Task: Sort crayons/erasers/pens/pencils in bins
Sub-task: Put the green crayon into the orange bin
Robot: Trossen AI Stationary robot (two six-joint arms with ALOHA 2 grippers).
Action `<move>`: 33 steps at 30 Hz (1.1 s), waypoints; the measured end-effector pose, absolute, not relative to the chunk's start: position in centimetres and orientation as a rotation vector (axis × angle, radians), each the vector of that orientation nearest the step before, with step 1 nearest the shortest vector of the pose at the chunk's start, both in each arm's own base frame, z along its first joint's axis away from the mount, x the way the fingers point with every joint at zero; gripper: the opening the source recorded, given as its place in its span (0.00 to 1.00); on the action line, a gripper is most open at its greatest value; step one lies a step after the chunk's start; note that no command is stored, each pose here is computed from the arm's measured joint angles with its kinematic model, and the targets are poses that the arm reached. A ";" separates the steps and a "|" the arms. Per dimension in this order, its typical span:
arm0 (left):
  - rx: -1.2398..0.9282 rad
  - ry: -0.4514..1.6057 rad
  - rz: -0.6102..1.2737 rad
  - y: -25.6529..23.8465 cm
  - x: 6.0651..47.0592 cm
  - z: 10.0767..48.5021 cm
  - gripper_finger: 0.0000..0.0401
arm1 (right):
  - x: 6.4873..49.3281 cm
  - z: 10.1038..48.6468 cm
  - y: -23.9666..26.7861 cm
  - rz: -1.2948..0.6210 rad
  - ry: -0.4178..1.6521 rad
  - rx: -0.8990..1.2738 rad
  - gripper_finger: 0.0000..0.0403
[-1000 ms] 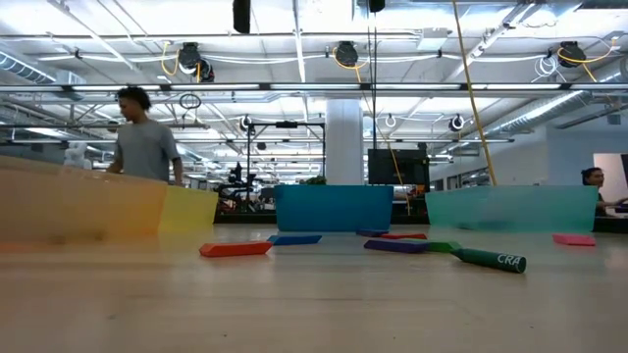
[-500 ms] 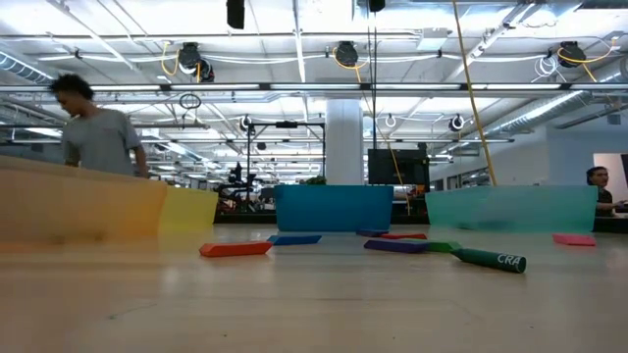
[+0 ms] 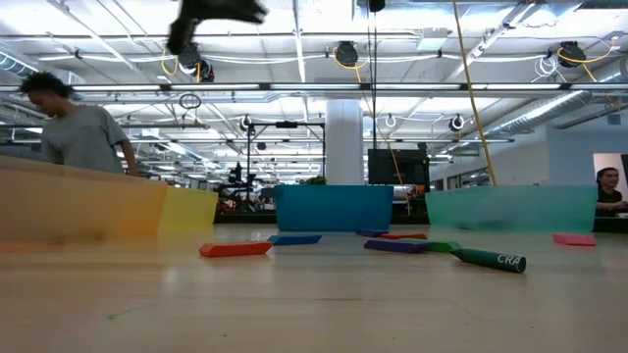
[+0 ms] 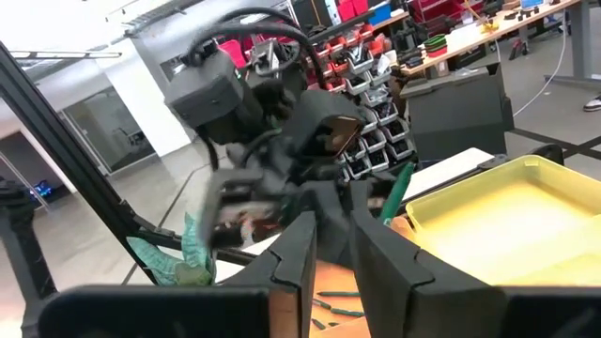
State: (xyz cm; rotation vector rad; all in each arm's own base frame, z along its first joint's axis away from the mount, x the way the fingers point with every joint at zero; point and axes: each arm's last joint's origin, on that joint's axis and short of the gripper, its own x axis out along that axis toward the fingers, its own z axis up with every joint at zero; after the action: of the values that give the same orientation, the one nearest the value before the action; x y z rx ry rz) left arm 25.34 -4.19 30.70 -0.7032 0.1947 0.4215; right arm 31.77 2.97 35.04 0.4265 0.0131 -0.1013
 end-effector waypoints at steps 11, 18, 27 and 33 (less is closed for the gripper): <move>-1.119 0.962 0.813 -5.3 18.6 25.6 0.05 | 31.8 35.0 3.0 -0.102 0.013 0.427 0.16; -1.207 1.182 0.917 -6.0 17.7 23.6 0.05 | 31.8 35.0 3.0 -0.101 0.012 0.427 0.16; -1.248 1.278 1.041 -5.3 16.1 19.5 0.05 | 31.8 35.0 3.0 -0.102 0.013 0.427 0.16; -1.247 1.286 1.148 -4.6 15.3 18.2 0.14 | 31.8 35.0 3.0 -0.102 0.013 0.427 0.16</move>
State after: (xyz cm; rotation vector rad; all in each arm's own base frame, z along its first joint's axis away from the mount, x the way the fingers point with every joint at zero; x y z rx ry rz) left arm 15.30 -4.55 18.19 -1.2474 1.2865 1.1476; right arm 31.78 2.97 35.03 0.4265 0.0128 -0.1016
